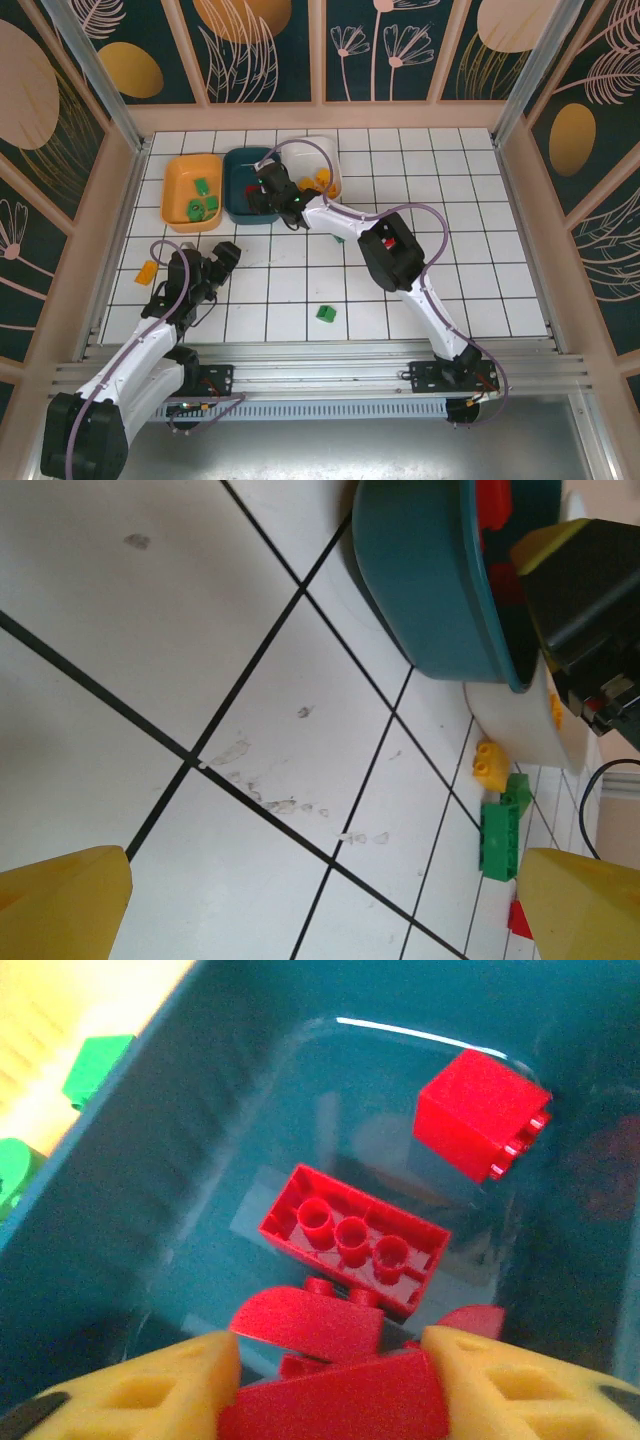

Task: Sort the legos into containers by color

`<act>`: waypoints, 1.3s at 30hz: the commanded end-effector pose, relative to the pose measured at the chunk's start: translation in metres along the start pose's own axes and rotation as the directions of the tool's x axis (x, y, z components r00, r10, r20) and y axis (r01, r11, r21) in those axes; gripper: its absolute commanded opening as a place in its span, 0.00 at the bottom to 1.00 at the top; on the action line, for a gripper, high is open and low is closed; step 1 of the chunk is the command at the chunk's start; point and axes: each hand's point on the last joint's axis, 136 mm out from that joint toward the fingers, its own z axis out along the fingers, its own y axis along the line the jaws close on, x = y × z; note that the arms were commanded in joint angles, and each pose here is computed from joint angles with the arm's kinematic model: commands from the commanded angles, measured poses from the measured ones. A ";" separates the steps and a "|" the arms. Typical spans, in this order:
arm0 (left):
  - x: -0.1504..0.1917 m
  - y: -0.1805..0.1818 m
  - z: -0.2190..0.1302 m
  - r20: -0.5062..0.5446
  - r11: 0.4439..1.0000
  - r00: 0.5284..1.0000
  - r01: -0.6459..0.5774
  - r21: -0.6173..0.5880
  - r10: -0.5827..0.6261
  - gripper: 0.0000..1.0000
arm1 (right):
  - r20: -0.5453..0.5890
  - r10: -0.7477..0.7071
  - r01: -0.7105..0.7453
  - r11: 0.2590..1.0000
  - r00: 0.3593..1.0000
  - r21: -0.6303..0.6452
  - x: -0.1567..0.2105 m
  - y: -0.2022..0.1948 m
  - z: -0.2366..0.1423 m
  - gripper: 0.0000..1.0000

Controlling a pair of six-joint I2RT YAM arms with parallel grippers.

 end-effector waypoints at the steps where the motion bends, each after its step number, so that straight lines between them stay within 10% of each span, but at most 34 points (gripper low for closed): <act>1: -0.005 -0.015 -0.005 0.012 0.998 0.999 -0.032 0.050 0.032 0.99 | 0.026 -0.076 0.077 0.996 0.997 -0.048 -0.028 0.018 -0.019 0.68; 9: 0.000 -0.047 -0.009 -0.033 0.979 0.992 -0.112 0.173 0.119 0.98 | 0.215 -0.082 0.079 0.997 0.973 0.020 -0.080 0.004 -0.118 0.71; 15: 0.008 -0.047 -0.005 -0.058 0.971 0.991 -0.109 0.213 0.124 0.98 | 0.154 0.024 -0.048 0.986 0.988 0.159 -0.009 -0.078 -0.160 0.71; 24: -0.021 -0.075 -0.016 0.042 0.967 0.985 -0.172 0.186 0.167 0.99 | -0.109 0.093 -0.069 0.977 0.990 0.204 0.094 -0.149 -0.156 0.73; 39: -0.076 -0.095 -0.018 0.018 0.983 0.986 -0.164 0.082 0.163 0.98 | -0.236 0.127 -0.088 0.982 0.964 0.169 0.142 -0.153 -0.120 0.72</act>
